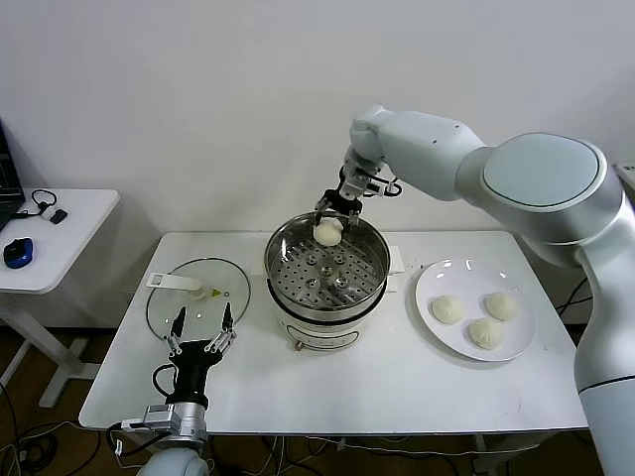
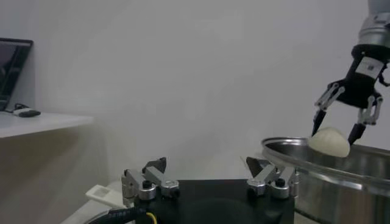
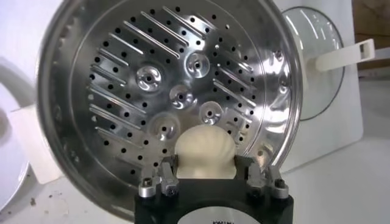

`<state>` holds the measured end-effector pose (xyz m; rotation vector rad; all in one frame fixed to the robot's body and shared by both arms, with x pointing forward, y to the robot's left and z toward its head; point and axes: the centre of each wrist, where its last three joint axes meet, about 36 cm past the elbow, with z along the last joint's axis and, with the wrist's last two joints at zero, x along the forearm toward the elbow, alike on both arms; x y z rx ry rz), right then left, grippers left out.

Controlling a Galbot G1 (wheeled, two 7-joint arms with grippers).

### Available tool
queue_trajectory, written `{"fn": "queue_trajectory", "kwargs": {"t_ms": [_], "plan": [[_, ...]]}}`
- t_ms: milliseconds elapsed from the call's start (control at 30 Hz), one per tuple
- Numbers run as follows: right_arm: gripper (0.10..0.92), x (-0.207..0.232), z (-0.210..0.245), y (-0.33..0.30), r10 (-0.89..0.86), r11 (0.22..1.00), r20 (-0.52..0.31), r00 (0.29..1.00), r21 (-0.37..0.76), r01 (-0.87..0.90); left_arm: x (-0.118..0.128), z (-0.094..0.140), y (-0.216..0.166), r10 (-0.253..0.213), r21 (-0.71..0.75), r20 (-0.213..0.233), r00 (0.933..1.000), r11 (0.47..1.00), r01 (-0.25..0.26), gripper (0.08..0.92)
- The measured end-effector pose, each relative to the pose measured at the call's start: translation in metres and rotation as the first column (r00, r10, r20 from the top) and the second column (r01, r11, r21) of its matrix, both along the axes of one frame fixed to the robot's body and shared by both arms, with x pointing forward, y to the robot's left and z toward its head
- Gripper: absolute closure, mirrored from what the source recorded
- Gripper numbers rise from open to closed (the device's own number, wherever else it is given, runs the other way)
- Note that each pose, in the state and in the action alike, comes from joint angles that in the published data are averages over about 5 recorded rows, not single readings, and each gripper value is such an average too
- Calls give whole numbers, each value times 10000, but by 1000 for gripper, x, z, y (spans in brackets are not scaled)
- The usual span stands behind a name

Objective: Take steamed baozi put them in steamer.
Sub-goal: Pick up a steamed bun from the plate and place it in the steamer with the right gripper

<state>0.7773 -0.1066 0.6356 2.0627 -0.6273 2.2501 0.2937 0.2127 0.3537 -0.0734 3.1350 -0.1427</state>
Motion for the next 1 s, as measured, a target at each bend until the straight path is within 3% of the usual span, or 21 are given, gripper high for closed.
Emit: {"fn": "queue_trajectory", "kwargs": {"t_ms": [1000], "plan": [[394,6,-33,8,-240,9997,-6,9997,-111,240,4,-1,3,107,-46,102,9999,9999,-107,177]]}}
